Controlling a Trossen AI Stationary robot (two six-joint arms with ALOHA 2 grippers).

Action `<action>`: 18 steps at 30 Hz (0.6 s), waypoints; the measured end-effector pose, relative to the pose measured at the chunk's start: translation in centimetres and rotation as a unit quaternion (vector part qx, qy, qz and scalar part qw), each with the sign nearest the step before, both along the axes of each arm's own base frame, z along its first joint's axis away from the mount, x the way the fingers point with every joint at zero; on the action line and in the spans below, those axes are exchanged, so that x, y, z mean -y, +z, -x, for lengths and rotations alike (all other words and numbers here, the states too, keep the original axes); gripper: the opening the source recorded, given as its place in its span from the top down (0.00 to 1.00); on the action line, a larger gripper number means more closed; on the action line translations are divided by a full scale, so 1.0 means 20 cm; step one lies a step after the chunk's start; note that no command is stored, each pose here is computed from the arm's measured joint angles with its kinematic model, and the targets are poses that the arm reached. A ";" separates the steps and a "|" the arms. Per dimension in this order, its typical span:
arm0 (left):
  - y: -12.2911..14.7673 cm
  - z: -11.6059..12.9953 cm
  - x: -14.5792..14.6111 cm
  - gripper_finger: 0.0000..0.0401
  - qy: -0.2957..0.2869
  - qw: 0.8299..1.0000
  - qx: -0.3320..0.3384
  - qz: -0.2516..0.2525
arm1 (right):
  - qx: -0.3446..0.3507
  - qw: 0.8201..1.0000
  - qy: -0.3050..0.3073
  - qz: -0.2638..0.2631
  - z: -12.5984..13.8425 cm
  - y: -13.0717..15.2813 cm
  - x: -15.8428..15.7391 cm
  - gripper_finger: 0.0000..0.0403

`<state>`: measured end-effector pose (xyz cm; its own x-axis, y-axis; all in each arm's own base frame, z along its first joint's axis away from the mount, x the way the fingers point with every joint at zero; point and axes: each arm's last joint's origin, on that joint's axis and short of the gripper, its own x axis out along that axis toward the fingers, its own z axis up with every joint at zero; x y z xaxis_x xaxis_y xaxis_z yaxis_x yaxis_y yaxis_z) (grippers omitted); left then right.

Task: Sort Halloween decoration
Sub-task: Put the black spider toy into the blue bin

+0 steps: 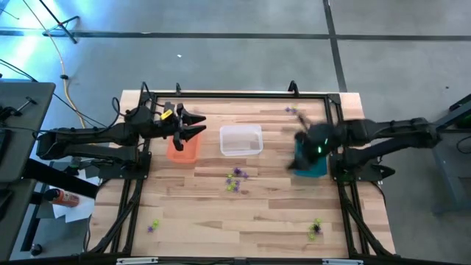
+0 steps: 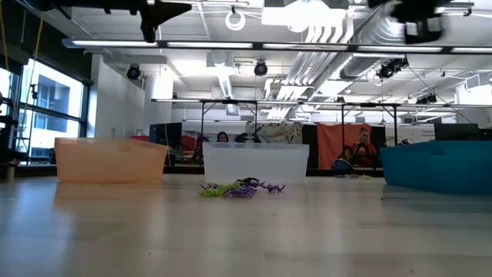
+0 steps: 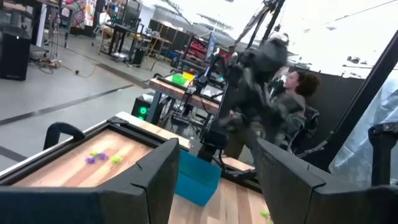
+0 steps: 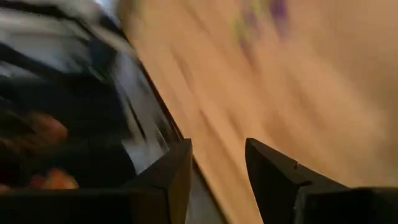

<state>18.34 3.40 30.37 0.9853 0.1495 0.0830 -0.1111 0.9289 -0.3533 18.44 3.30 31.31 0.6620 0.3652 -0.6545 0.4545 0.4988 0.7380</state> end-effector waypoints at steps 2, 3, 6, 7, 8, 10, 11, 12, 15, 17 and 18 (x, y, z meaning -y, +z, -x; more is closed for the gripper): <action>0.00 0.00 0.00 0.53 0.000 1.000 -0.001 0.000 | -0.094 0.995 0.025 -0.032 0.03 -0.06 -0.10 0.65; 0.00 0.00 0.00 0.53 0.001 1.000 -0.002 0.000 | -0.128 0.990 0.039 -0.041 0.04 -0.08 -0.16 0.65; 0.00 0.00 0.00 0.53 0.001 1.000 -0.004 0.001 | -0.220 0.971 0.066 -0.072 0.07 -0.14 -0.34 0.65; 0.00 0.00 0.00 0.53 0.001 1.000 -0.004 0.001 | -0.246 0.964 0.065 -0.080 0.08 -0.16 -0.40 0.65; 0.00 0.00 0.00 0.53 0.001 1.000 -0.004 0.001 | -0.271 0.957 0.060 -0.085 0.09 -0.18 -0.45 0.65; 0.00 0.00 0.00 0.53 0.001 1.000 -0.004 0.002 | -0.314 0.944 0.049 -0.091 0.10 -0.23 -0.56 0.65; 0.00 0.00 0.00 0.53 0.001 1.000 -0.003 0.005 | -0.330 0.939 0.047 -0.090 0.11 -0.26 -0.61 0.65; 0.00 0.00 0.00 0.53 0.000 1.000 -0.003 0.007 | -0.345 0.934 0.044 -0.085 0.11 -0.29 -0.65 0.65; 0.00 0.00 0.00 0.53 0.000 1.000 -0.003 0.012 | -0.394 0.917 0.021 -0.061 0.11 -0.39 -0.75 0.65; 0.00 0.00 0.00 0.53 0.000 1.000 -0.002 0.013 | -0.416 0.908 0.007 -0.044 0.09 -0.46 -0.79 0.65; 0.00 0.00 0.00 0.53 0.000 1.000 -0.002 0.014 | -0.426 0.904 0.001 -0.034 0.08 -0.50 -0.80 0.65</action>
